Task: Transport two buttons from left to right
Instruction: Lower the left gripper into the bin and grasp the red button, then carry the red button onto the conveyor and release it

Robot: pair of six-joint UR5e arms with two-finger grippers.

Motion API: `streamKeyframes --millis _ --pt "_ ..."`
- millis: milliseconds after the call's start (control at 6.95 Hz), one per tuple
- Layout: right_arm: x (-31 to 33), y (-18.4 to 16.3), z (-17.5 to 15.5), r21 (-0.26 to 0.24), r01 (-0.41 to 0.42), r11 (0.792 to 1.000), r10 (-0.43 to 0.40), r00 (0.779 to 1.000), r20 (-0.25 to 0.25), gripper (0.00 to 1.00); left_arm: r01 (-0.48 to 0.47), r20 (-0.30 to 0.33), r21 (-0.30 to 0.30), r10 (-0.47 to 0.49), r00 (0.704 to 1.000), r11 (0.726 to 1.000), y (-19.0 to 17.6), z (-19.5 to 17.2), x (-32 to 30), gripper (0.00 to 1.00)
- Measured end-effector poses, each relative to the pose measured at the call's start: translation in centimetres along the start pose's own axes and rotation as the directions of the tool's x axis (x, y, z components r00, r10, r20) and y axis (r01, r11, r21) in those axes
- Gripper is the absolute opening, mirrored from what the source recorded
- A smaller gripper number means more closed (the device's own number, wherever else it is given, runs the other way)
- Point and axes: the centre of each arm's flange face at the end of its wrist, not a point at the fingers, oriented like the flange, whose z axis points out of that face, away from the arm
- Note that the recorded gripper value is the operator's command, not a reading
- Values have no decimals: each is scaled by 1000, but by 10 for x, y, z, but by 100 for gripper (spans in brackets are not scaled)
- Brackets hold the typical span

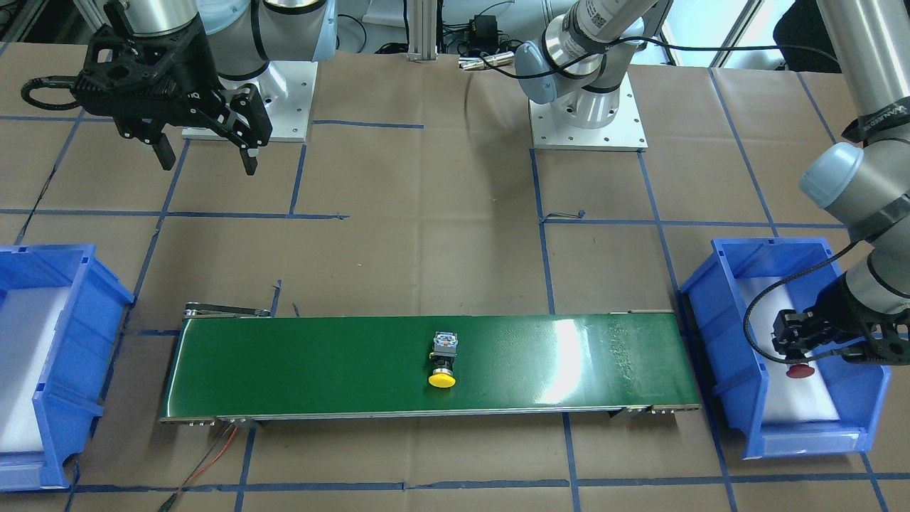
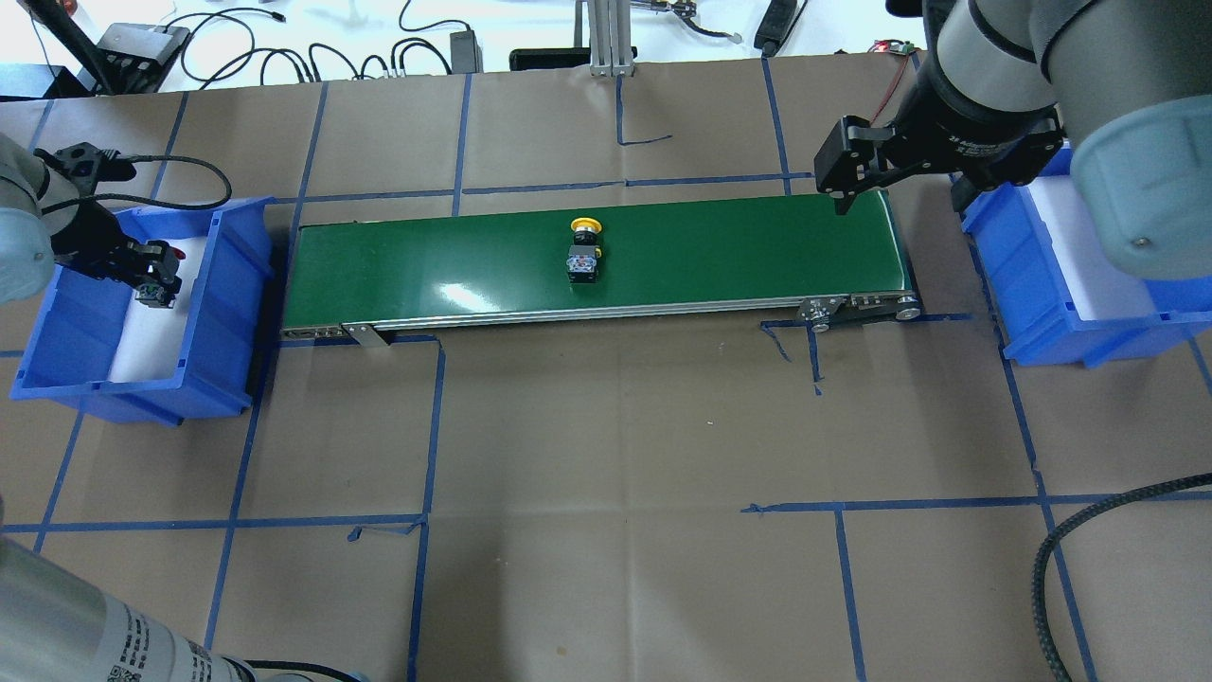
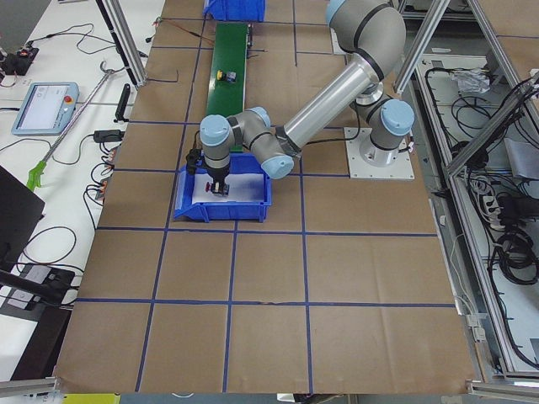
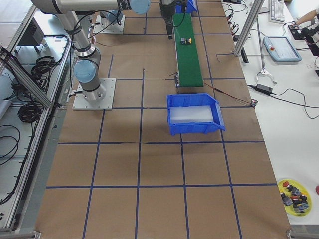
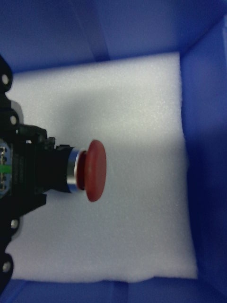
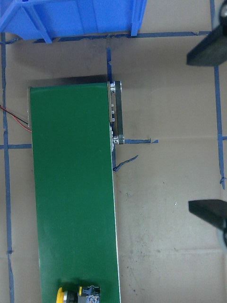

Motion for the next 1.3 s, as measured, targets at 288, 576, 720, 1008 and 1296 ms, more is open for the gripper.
streamKeyframes --millis 288,576,720,1008,1296 --pt "0 0 -1 1 0 1000 0 1000 0 100 -1 -17 -30 1 1000 1000 6 -66 6 14" --pt "0 0 -1 3 0 1000 0 1000 0 100 -1 -29 -50 0 1000 999 16 -124 20 14" --pt "0 0 0 2 0 1000 0 1000 -1 100 -2 -30 -53 0 1000 999 15 -137 34 14" --pt "0 0 0 2 1 1000 -1 1000 -1 100 0 -27 -52 -2 1000 999 0 -145 89 14" --pt "0 0 0 1 1 1000 -1 1000 0 100 53 -26 -66 -55 998 996 -14 -138 171 14"
